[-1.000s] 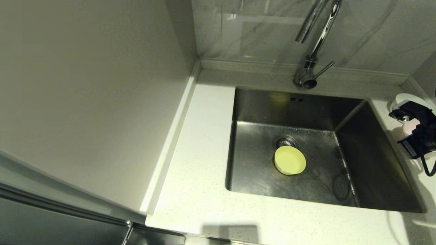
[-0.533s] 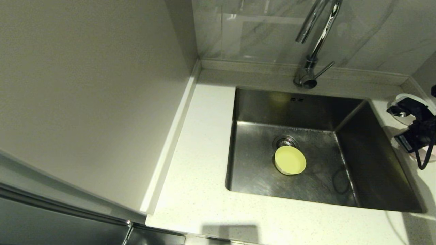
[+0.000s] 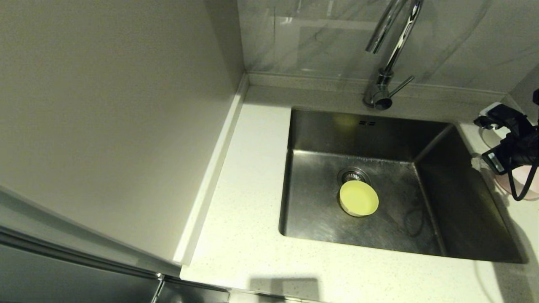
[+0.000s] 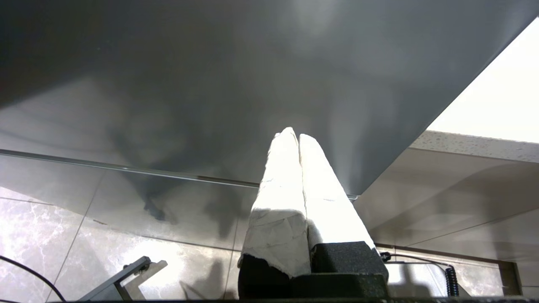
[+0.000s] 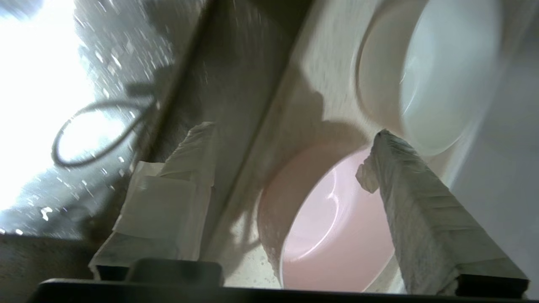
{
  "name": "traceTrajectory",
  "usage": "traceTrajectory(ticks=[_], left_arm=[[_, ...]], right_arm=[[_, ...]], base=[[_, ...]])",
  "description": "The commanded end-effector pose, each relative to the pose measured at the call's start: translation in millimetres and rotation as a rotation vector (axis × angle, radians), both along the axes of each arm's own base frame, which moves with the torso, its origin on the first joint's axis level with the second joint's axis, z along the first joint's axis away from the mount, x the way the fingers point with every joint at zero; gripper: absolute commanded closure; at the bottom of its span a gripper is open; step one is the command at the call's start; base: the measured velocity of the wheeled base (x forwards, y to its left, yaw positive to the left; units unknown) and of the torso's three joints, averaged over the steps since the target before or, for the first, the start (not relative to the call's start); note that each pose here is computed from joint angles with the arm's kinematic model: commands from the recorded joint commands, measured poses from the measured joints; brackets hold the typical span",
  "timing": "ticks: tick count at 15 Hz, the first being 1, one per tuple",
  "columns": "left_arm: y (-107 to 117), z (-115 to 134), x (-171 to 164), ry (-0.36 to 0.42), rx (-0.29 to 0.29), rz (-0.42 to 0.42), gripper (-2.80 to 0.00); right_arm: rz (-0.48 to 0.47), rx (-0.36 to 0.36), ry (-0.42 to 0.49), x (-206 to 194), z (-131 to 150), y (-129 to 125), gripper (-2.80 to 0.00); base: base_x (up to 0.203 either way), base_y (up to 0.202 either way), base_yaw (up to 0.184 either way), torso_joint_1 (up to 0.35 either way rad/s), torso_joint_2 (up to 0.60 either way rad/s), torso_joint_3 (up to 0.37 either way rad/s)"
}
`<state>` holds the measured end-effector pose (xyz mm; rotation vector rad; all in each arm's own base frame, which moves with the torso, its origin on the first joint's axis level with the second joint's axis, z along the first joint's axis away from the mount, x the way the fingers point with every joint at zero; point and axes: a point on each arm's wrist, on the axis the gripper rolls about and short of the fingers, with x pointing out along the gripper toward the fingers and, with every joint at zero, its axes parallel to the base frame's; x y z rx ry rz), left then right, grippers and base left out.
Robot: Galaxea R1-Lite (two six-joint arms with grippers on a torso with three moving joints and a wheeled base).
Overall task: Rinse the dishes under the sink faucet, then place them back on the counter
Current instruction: Put a bowl back to the table from the sink
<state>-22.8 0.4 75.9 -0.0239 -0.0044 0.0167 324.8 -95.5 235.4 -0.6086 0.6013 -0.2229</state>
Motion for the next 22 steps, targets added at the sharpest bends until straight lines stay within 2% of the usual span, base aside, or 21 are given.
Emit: traceTrajectory(ticks=[1, 4, 6, 10, 14, 19, 22], left_arm=[[0, 0, 0, -0.002, -0.001, 0.0, 0.0], [0, 0, 0, -0.002, -0.001, 0.0, 0.0], [0, 0, 0, -0.002, -0.001, 0.0, 0.0], [0, 0, 0, -0.002, -0.001, 0.0, 0.0], [0, 0, 0, -0.002, -0.001, 0.0, 0.0], [0, 0, 0, -0.002, -0.001, 0.0, 0.0], [0, 0, 0, -0.002, -0.001, 0.0, 0.0]], right_arm=[[0.028, -0.034, -0.058, -11, 21, 19, -2.8], [0.13, -0.029, -0.073, -12, 26, 56, -2.8], [0.221, 0.018, -0.035, 0, 11, 80, -2.8], [0.301, 0.097, 0.044, 31, -25, 120, -2.8], [0.305, 0.105, 0.141, 53, -65, 128, -2.8], [0.244, 0.062, 0.11, 87, -124, 129, -2.8], [0.209, 0.045, 0.156, 95, -151, 129, -2.8]], base=[[0.0, 0.0, 0.0, 0.0, 0.0, 0.0], [0.0, 0.0, 0.0, 0.0, 0.0, 0.0], [0.0, 0.0, 0.0, 0.0, 0.0, 0.0], [0.0, 0.0, 0.0, 0.0, 0.0, 0.0], [0.0, 0.0, 0.0, 0.0, 0.0, 0.0], [0.0, 0.0, 0.0, 0.0, 0.0, 0.0], [0.0, 0.0, 0.0, 0.0, 0.0, 0.0]])
